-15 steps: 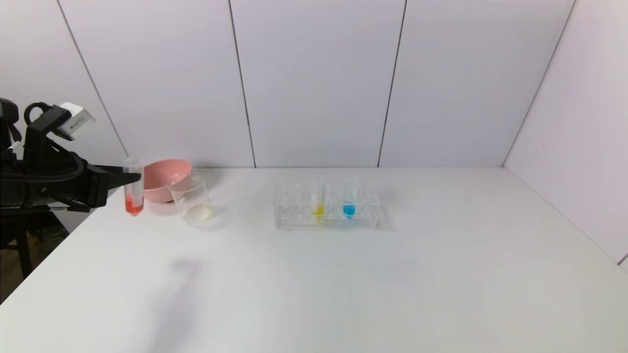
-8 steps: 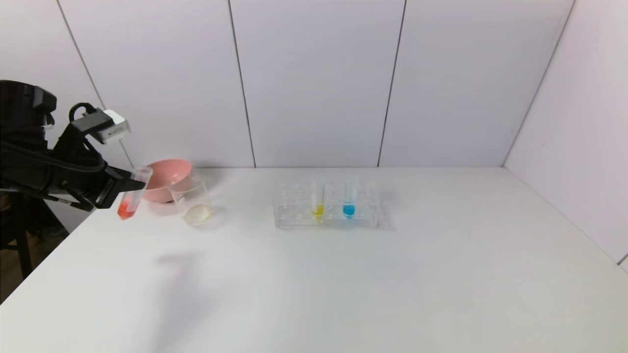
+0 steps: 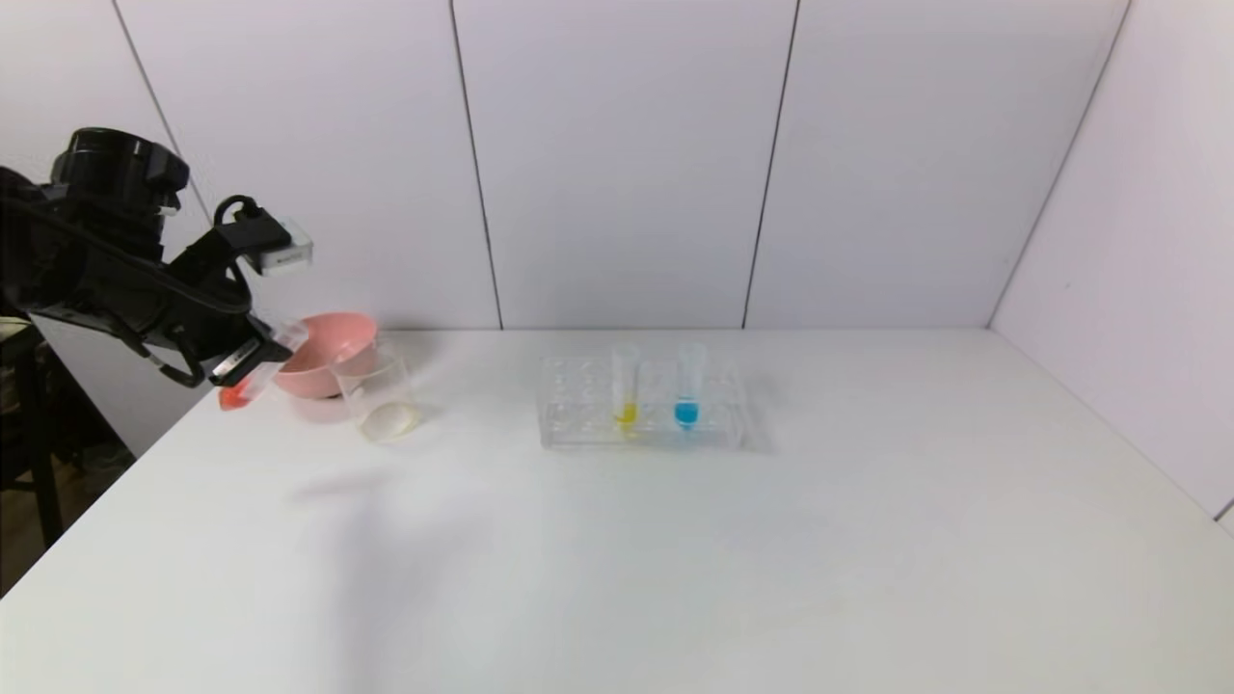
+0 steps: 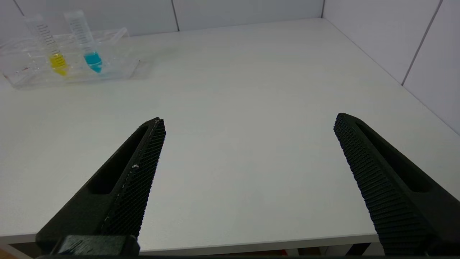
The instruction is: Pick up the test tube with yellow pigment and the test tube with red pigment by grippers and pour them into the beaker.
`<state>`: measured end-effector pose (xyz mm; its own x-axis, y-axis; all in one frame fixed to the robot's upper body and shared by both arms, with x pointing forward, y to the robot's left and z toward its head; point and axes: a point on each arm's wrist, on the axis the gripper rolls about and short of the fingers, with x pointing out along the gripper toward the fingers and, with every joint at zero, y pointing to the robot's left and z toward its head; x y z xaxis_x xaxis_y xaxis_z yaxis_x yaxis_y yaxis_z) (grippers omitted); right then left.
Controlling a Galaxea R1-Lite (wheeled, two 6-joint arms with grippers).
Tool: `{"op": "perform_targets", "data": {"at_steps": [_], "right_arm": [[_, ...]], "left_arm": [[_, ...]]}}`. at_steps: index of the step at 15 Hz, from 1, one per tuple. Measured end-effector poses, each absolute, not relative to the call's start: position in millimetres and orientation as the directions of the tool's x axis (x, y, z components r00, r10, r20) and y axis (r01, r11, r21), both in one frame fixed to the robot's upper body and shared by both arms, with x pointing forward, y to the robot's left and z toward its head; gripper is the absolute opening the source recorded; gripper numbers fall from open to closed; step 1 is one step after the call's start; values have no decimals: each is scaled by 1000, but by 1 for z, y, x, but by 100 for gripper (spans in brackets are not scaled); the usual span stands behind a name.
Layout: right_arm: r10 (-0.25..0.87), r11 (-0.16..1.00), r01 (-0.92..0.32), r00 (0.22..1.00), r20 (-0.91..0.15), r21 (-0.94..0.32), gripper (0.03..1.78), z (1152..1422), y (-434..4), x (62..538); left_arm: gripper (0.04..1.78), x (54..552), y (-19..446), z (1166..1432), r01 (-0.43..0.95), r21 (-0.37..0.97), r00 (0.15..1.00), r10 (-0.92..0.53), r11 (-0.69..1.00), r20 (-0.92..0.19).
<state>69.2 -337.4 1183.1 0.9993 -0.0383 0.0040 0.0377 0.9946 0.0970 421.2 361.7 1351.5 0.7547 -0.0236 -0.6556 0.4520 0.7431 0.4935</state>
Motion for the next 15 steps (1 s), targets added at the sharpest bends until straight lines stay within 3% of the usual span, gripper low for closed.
{"op": "perform_targets", "data": {"at_steps": [7,15], "right_arm": [[-38,995,38,999,3,98,171,1183,-337,69],[-38,995,38,999,4,97,171,1183,-337,69]], "left_arm": [[42,450,336,1373,509,541,694,52,669,-718],[42,470,321,1370,571,663,668,195,485,-718]]}}
